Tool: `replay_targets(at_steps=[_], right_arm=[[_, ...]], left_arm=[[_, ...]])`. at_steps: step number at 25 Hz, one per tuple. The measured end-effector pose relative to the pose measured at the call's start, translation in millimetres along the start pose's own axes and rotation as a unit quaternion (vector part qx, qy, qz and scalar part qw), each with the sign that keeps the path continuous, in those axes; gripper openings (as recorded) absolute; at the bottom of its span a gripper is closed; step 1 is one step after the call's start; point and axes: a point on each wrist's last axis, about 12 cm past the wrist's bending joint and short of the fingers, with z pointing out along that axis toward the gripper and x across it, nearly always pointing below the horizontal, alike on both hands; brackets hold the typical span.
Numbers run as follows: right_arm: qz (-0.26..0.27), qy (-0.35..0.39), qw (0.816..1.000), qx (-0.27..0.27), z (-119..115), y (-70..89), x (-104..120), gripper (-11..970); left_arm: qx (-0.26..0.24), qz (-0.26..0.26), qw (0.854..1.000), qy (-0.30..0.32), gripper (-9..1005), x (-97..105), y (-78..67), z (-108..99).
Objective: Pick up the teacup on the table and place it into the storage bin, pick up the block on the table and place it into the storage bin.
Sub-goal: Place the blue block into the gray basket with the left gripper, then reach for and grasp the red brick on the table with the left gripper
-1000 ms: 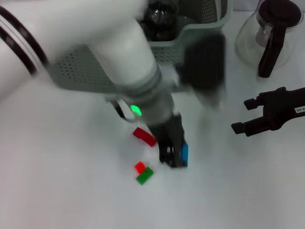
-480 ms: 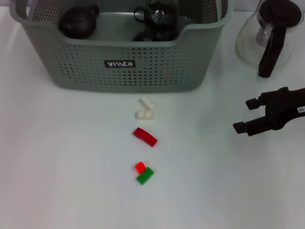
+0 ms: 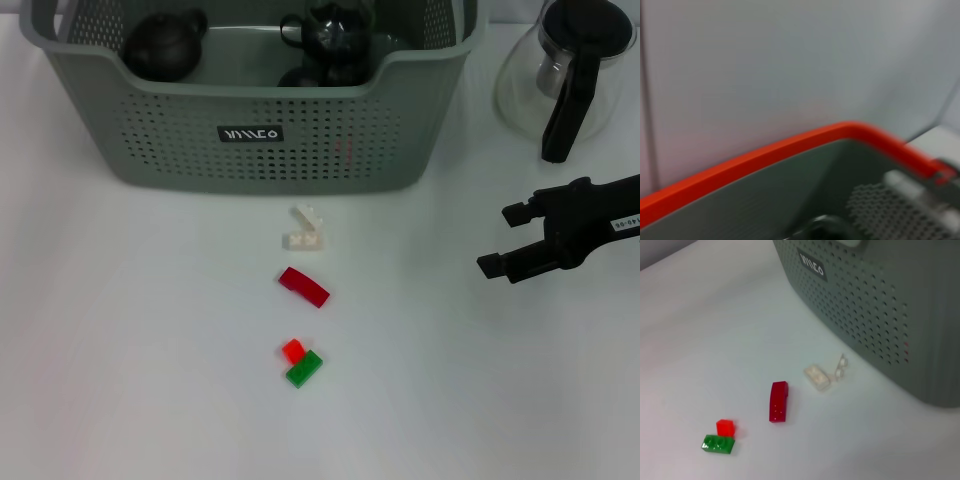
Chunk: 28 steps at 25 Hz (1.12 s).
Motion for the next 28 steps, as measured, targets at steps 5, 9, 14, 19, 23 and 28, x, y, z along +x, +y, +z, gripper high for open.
replay_targets(at_steps=[5, 9, 14, 19, 23, 28], right_arm=[[-0.002, 0.000, 1.000, -0.003, 1.5, 1.1, -1.4, 946], [-0.002, -0.001, 1.000, -0.004, 2.2, 1.5, -1.7, 946], [0.001, -0.002, 1.000, -0.007, 3.2, 2.4, -2.6, 946], [0.004, -0.011, 1.000, -0.006, 6.0, 3.3, -4.5, 946], [0.010, -0.013, 1.000, -0.005, 7.8, 4.0, -5.0, 946], [0.016, -0.012, 1.000, -0.006, 8.5, 4.3, -4.4, 946]], left_arm=[[-0.058, 0.020, 0.998, 0.021, 558, -1.0, -2.3, 9.3], [-0.059, 0.039, 0.997, 0.002, 609, -12.5, -11.3, -6.8], [0.037, 0.121, 0.991, 0.034, 716, -10.6, -48.4, -30.6], [0.168, 0.246, 0.953, 0.058, 838, 25.6, -102.8, -32.7], [0.194, 0.295, 0.930, 0.103, 910, 55.1, -137.2, -16.5], [0.165, 0.263, 0.927, 0.210, 910, 80.4, -154.6, 25.3]])
